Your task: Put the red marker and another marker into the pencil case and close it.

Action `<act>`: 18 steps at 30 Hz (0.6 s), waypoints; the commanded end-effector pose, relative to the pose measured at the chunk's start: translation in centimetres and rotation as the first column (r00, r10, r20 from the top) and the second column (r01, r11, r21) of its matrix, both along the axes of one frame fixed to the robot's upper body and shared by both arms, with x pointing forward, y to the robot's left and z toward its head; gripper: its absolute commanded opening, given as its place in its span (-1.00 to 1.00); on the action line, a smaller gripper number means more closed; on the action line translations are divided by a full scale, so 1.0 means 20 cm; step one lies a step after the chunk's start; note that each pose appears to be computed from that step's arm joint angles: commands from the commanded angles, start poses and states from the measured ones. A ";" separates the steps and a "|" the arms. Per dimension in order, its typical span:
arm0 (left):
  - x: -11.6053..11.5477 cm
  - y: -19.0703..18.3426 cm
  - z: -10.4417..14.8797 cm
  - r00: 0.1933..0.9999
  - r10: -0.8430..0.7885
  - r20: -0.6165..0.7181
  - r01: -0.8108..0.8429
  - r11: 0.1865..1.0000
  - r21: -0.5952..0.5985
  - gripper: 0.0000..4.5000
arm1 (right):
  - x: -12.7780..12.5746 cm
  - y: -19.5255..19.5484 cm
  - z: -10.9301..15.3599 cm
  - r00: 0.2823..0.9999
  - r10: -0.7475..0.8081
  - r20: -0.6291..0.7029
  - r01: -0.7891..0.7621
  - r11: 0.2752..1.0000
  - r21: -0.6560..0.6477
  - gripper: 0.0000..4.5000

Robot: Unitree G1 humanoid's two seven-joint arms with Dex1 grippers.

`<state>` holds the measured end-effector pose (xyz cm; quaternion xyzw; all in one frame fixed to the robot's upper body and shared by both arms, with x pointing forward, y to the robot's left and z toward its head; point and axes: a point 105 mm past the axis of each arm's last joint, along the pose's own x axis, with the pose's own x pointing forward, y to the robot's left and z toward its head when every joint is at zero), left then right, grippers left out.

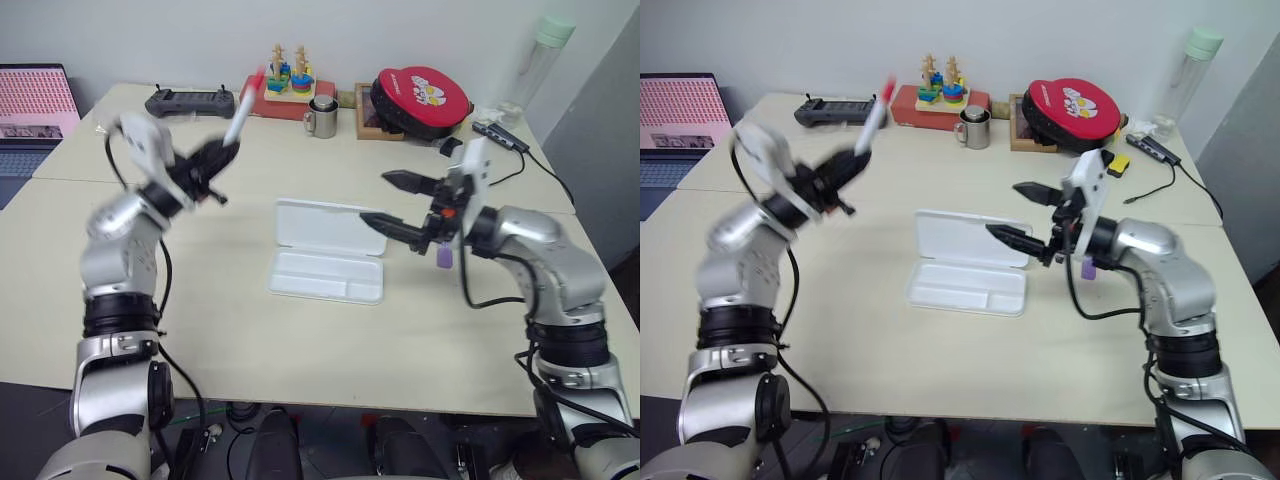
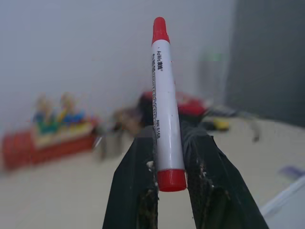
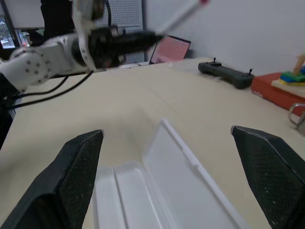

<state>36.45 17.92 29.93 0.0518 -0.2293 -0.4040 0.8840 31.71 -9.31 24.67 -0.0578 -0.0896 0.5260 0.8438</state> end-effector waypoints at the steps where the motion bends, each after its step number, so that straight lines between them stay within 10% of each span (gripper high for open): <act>1: -0.10 -0.16 -0.01 0.980 -0.197 -0.027 0.199 0.969 0.148 -0.80 | -0.07 -0.08 0.04 0.999 -0.015 0.031 0.015 1.000 0.003 1.00; 8: -0.12 -0.22 -0.45 0.919 -0.276 -0.282 0.393 0.688 0.610 -0.80 | -0.07 -0.23 -0.01 0.987 -0.159 0.022 0.159 0.987 -0.008 1.00; 18: -0.03 -0.18 -0.69 0.912 -0.208 -0.354 0.410 0.518 0.751 -0.80 | -0.16 -0.21 -0.14 0.978 -0.207 -0.028 0.205 0.977 -0.051 1.00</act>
